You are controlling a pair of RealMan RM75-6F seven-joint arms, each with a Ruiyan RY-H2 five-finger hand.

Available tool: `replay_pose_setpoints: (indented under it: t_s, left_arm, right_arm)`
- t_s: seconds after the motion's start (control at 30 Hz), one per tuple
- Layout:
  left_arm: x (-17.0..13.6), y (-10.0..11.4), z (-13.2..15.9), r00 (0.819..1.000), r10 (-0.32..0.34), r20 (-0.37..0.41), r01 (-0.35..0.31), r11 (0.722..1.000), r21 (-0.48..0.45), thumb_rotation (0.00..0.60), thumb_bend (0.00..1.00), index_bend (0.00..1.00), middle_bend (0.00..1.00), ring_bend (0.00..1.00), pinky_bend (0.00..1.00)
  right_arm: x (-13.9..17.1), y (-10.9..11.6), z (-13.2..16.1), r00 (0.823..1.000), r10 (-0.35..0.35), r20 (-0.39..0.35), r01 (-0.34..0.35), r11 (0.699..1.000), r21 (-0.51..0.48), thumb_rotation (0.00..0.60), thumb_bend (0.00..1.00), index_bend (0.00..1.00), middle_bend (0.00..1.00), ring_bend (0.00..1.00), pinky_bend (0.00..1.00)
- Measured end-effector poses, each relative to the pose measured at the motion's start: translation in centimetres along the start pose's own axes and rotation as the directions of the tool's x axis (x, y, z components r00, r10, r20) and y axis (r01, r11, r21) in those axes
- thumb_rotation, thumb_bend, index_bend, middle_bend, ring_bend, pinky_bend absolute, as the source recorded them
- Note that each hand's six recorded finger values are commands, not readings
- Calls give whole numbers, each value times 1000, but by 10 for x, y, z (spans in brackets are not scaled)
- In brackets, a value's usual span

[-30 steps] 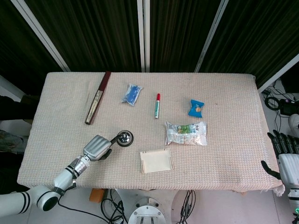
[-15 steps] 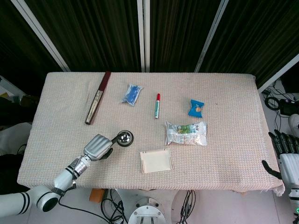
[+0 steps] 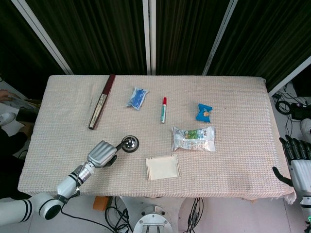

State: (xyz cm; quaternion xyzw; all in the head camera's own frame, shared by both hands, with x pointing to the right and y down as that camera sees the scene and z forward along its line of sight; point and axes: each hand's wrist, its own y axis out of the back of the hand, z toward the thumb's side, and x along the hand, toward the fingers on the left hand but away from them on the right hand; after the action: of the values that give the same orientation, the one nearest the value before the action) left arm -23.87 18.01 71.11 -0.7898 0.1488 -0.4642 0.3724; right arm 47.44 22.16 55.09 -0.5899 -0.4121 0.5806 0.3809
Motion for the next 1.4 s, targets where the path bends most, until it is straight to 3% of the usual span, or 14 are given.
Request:
replay_pose_setpoints:
  t_s: [0.2, 0.5, 0.83, 1.13, 1.4]
  left_arm:
    - [-1, 9, 1, 999, 45, 5, -45, 999, -5, 600, 594, 37, 861, 847, 745]
    - [1, -7, -1, 999, -36, -2, 36, 999, 13, 600, 594, 37, 861, 847, 745]
    - [1, 13, 0, 997, 71, -3, -71, 997, 6, 600, 594, 37, 861, 847, 745]
    - [1, -7, 0, 999, -35, -4, 35, 999, 19, 600, 594, 38, 861, 847, 743]
    - [0, 12, 3, 998, 62, 5, -62, 998, 10, 600, 594, 38, 862, 847, 743]
  right_arm:
    - [0, -1, -1, 1000, 2, 3, -2, 1000, 0, 600, 178, 0, 0, 0, 0]
    - [0, -1, -1, 1000, 2, 4, -2, 1000, 0, 600, 179, 0, 0, 0, 0]
    - [0, -1, -2, 1000, 3, 7, -3, 1000, -2, 600, 179, 0, 0, 0, 0]
    - [0, 0, -3, 1000, 1, 10, -1, 1000, -1, 600, 179, 0, 0, 0, 0]
    - [-1, 0, -3, 1000, 2, 9, -2, 1000, -4, 600, 180, 0, 0, 0, 0]
